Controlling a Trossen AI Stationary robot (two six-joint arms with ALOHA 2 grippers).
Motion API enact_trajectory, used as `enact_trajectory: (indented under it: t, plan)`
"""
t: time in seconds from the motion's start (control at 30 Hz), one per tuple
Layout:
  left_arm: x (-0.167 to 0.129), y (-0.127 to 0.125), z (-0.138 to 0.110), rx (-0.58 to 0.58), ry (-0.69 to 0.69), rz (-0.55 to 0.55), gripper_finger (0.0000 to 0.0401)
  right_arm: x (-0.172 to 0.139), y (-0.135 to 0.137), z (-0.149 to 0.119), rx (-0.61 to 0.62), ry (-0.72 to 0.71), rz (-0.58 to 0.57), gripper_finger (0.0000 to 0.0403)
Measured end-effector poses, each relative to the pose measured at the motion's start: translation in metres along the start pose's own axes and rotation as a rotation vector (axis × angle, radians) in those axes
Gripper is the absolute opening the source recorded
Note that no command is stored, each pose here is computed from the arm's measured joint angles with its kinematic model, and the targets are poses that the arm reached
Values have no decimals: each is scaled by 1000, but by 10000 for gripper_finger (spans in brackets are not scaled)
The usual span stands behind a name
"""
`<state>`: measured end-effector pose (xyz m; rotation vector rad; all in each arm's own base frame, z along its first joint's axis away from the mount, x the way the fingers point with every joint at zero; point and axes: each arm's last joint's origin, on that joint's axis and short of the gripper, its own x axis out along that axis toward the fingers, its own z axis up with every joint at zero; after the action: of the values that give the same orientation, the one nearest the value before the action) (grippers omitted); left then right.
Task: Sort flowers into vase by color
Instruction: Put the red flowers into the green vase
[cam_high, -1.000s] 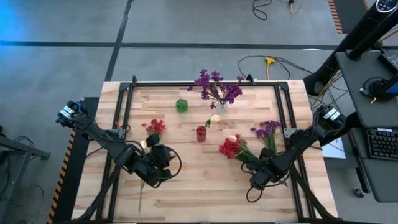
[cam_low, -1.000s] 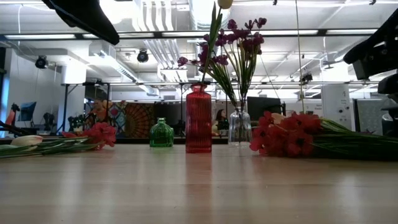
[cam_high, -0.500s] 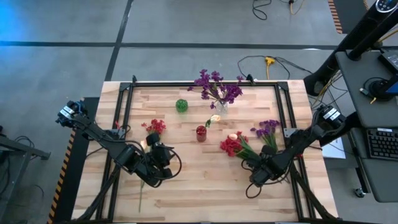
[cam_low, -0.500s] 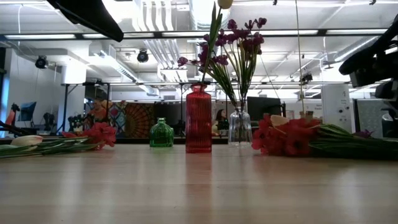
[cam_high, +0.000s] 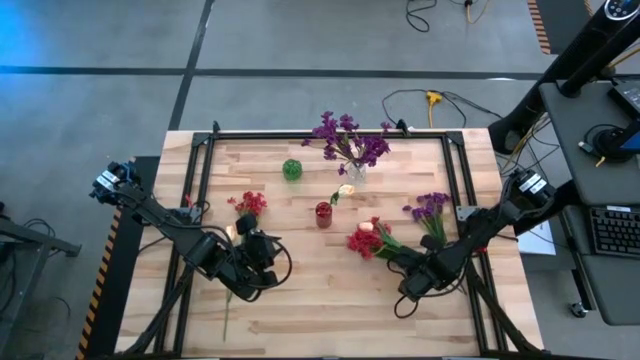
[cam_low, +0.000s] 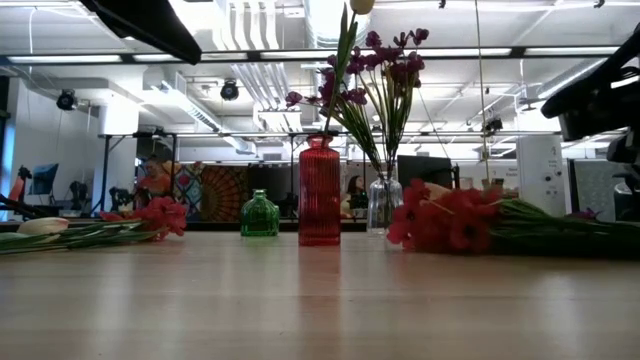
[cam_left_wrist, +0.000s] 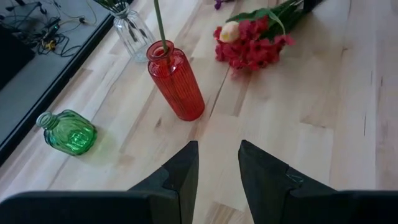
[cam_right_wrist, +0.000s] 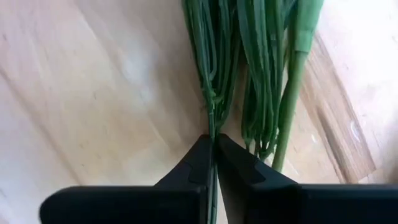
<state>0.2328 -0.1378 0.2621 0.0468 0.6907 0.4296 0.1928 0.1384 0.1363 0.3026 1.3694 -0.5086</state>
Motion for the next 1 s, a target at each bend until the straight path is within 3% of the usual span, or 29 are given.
enact_trajectory:
  t: [0.3,0.53,0.73,1.0]
  plan:
    - [0,0,0,-3,-2,-2,97,-31,-10,1,63,-96,115,13]
    - [0,0,1,-6,-4,-4,97,-69,-23,-9,118,-376,251,12]
    - [0,-1,2,-17,-12,-10,97,-81,-30,-20,146,-550,359,12]
    - [-1,-7,8,6,-64,-53,97,-84,-19,-33,55,-831,502,12]
